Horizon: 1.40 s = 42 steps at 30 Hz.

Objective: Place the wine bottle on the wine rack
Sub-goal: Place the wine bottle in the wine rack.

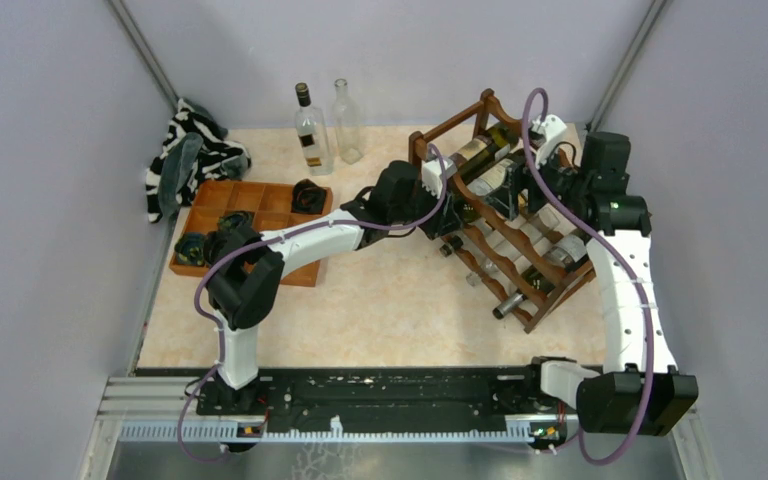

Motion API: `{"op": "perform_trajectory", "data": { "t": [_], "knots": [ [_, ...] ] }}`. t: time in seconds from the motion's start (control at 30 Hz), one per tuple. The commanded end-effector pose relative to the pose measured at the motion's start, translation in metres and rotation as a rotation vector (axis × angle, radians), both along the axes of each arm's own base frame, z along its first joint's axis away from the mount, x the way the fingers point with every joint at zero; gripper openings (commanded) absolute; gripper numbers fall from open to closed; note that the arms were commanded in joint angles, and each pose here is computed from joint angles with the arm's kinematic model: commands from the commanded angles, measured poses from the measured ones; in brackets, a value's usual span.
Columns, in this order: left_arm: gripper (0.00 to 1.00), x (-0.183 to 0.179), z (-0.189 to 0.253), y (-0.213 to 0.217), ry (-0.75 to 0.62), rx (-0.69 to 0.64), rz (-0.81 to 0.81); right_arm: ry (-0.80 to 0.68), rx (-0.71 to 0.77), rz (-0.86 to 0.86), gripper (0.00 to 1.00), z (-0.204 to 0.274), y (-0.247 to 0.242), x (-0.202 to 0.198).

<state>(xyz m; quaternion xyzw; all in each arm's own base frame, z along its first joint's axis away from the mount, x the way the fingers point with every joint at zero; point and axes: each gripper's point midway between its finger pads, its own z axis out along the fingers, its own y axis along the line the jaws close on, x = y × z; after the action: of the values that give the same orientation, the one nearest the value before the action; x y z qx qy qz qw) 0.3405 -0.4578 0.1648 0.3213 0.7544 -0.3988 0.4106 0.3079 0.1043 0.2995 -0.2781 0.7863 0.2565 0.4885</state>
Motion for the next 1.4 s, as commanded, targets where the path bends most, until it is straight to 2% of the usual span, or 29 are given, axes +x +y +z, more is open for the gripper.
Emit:
{"op": "perform_trajectory", "data": {
  "t": [0.0, 0.13, 0.53, 0.77, 1.23, 1.37],
  "knots": [
    [0.00, 0.024, 0.041, -0.011, -0.099, -0.105, 0.037, -0.099, 0.059, -0.039, 0.78, 0.041, -0.011, 0.002],
    [0.00, 0.024, 0.042, -0.013, -0.086, -0.107, 0.033, -0.096, 0.087, -0.103, 0.78, 0.039, -0.024, 0.012],
    [0.04, 0.028, 0.039, -0.019, -0.031, -0.096, 0.036, -0.056, 0.112, -0.146, 0.78, 0.017, -0.032, 0.019],
    [0.10, 0.026, 0.043, -0.022, -0.021, -0.125, 0.031, -0.027, 0.125, -0.244, 0.78, 0.003, -0.046, 0.028],
    [0.26, 0.026, 0.040, -0.029, 0.018, -0.169, 0.026, 0.001, 0.146, -0.267, 0.77, -0.008, -0.048, 0.033],
    [0.27, 0.028, 0.041, -0.027, 0.031, -0.187, 0.032, 0.007, 0.153, -0.279, 0.77, -0.010, -0.050, 0.034]
  ]
}}
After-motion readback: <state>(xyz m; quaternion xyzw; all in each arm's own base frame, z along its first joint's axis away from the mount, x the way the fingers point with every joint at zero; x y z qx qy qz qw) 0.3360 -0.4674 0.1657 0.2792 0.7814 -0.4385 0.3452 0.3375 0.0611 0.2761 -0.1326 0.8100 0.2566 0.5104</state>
